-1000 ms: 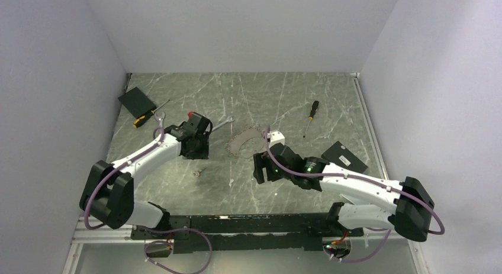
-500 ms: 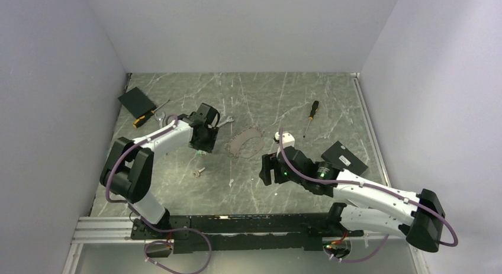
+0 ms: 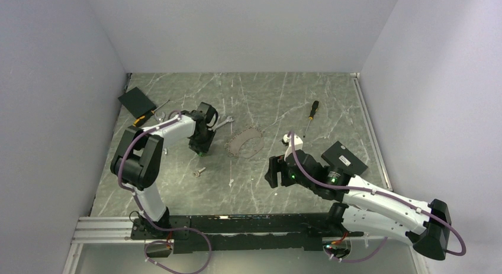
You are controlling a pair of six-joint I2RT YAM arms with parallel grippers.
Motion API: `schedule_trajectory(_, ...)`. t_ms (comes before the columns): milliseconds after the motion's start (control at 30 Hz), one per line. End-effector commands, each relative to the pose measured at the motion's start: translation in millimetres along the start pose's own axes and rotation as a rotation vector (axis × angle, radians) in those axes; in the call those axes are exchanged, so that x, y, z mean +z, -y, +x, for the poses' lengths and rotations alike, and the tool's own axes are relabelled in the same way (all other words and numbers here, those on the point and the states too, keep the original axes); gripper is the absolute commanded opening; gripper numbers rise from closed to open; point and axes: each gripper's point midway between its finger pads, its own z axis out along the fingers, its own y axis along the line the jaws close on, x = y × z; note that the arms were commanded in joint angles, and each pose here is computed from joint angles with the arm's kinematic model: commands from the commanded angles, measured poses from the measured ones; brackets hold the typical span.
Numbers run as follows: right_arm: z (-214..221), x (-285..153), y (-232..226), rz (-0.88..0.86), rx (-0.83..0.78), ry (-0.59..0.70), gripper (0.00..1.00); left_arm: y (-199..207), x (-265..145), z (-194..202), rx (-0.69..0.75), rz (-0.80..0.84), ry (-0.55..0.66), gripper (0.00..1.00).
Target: Put the keys on the keyring
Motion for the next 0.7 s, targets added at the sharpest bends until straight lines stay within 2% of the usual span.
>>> schedule_trajectory(0, -4, -7, 5, 0.014, -0.001, 0.027, 0.77, 0, 4, 0, 0.011, 0.045, -0.023, 0.33)
schedule_trajectory(100, -4, -9, 7, 0.017, 0.0, 0.032, 0.77, 1, 8, 1, 0.007, 0.055, -0.034, 0.3)
schedule_trajectory(333, -3, -15, 13, 0.028, 0.005, 0.045, 0.77, 6, 8, 3, -0.008, 0.075, -0.038, 0.14)
schedule_trajectory(400, -3, -16, 14, 0.027, 0.008, 0.049, 0.77, 8, 4, 2, -0.014, 0.086, -0.022, 0.01)
schedule_trajectory(667, -5, -15, 11, 0.023, 0.017, 0.048, 0.76, 25, -30, -5, -0.012, 0.19, 0.053, 0.0)
